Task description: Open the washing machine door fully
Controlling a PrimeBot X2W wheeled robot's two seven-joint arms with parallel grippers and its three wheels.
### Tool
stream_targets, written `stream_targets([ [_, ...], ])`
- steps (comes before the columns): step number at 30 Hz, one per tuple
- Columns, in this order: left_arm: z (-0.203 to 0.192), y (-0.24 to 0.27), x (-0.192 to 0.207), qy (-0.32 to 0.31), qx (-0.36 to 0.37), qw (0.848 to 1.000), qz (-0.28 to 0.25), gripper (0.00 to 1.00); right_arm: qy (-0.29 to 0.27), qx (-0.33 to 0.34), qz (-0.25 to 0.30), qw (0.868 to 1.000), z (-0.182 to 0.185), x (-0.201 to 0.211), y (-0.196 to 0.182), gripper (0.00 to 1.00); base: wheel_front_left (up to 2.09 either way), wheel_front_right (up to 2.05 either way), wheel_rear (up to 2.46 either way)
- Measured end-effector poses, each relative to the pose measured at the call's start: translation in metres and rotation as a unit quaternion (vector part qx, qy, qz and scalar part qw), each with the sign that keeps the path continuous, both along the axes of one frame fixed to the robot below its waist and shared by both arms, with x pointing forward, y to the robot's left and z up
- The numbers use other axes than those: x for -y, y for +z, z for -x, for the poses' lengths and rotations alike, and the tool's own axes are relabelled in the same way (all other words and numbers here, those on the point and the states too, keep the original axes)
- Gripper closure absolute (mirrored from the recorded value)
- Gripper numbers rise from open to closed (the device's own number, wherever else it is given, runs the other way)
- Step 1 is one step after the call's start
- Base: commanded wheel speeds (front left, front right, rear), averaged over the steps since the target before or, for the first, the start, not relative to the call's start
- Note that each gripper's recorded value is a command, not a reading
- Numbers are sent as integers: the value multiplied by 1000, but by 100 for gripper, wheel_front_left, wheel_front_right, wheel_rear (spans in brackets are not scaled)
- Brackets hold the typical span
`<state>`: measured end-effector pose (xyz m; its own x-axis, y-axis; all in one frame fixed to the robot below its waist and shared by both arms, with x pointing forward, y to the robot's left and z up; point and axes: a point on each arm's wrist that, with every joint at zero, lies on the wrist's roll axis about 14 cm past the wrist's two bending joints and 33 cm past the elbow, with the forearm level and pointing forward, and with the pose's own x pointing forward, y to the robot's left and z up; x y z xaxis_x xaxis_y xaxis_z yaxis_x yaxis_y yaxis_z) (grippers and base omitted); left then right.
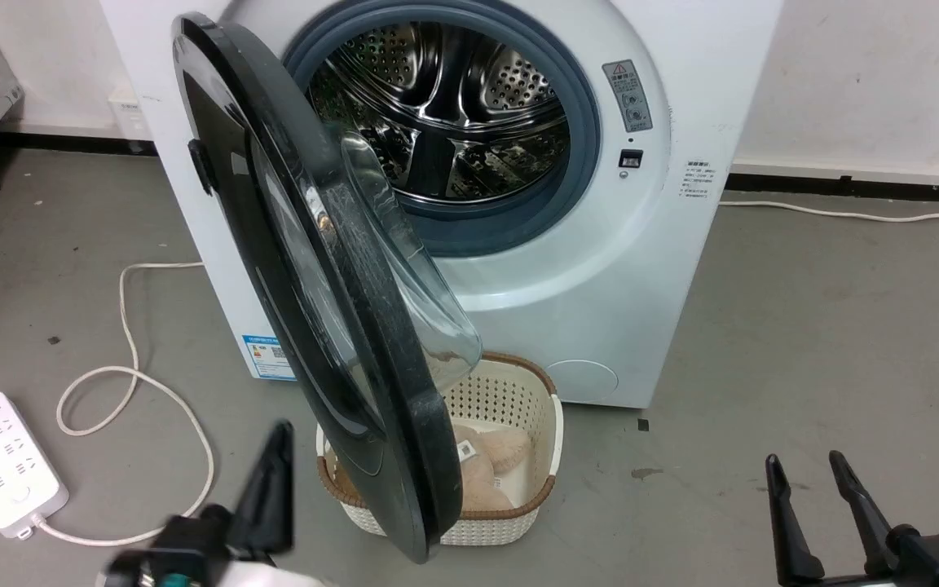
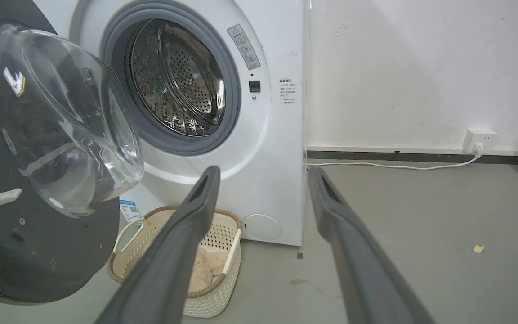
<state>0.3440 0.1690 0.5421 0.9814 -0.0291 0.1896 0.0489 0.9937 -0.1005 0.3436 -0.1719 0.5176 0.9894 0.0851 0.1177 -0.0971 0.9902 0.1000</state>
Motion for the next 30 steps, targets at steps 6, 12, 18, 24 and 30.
stream_targets([
  [6,-1,76,-28,54,117,992,13,100,1,-1,-4,1000,-1,-1,-1,0,0,0,0],
  [12,14,173,-35,68,270,960,29,100,-2,-2,-4,1000,-1,1,-1,0,0,0,0],
  [18,29,227,1,5,342,939,20,100,-5,-5,-4,1000,-1,3,-3,0,0,0,0],
  [24,16,204,67,-103,258,961,15,100,-7,-6,-5,1000,-1,4,-4,0,0,0,0],
  [30,6,120,125,-193,106,975,24,100,-8,-13,-10,1000,-1,4,-9,0,0,0,0],
])
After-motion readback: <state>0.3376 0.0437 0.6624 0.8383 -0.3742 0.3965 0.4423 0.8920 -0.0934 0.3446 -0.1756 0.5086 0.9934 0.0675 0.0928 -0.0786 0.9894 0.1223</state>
